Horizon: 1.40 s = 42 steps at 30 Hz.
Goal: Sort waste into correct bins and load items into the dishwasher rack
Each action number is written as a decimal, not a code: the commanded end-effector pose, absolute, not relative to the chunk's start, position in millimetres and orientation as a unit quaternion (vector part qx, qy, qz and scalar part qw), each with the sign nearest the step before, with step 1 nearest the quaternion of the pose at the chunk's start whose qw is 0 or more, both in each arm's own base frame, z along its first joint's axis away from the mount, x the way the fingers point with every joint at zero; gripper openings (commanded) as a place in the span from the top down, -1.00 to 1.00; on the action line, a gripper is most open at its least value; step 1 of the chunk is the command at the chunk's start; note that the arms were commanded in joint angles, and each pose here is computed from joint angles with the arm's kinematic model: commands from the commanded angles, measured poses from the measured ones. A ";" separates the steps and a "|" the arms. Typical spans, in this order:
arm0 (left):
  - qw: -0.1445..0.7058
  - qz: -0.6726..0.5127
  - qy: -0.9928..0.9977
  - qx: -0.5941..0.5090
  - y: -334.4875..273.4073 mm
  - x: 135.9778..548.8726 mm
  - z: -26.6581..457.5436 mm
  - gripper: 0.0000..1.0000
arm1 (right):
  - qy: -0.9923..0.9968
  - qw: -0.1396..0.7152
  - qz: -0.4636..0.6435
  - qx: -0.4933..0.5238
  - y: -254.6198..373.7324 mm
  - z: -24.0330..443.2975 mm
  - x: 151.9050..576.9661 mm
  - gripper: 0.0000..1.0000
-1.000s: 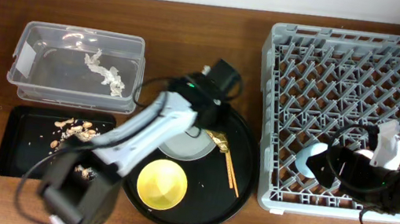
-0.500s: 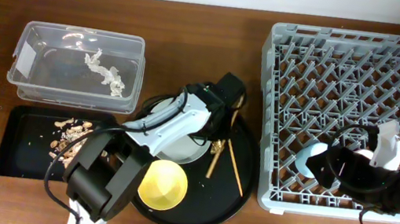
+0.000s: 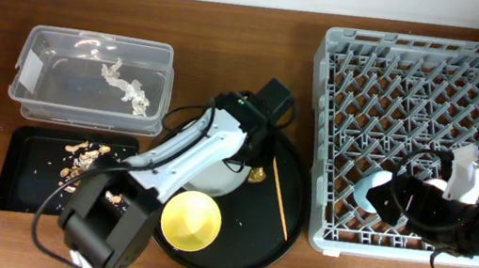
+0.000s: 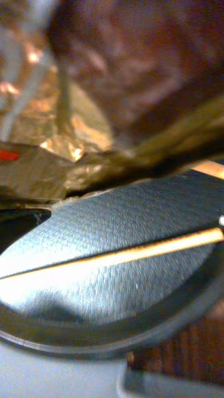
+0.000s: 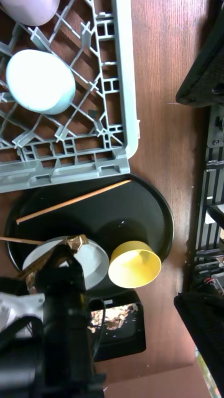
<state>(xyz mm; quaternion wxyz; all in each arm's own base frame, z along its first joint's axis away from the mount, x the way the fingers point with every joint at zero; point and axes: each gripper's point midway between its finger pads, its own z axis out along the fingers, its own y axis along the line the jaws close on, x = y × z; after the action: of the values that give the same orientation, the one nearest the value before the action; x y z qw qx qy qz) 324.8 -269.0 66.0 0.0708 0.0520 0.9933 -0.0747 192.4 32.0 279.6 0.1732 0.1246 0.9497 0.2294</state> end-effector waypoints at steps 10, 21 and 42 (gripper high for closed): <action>0.154 -0.003 0.988 0.018 -208.0 369.9 140.0 0.99 | 0.950 0.174 0.233 0.116 34.7 281.0 191.9 -0.91; 0.169 -0.036 0.970 -0.170 -23.8 455.8 137.5 -0.98 | 0.950 0.173 0.233 0.116 34.7 280.9 191.6 -0.91; 0.404 -0.048 0.912 -0.047 -29.7 209.6 390.2 -0.99 | 0.955 0.171 0.208 0.121 26.5 276.5 191.6 -0.97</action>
<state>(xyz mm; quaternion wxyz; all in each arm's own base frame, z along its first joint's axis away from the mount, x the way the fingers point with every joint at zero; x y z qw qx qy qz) 212.4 -43.1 375.1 0.3484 -0.0388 0.9340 -0.0693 191.3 27.0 276.5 0.1696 0.1283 0.9536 0.2133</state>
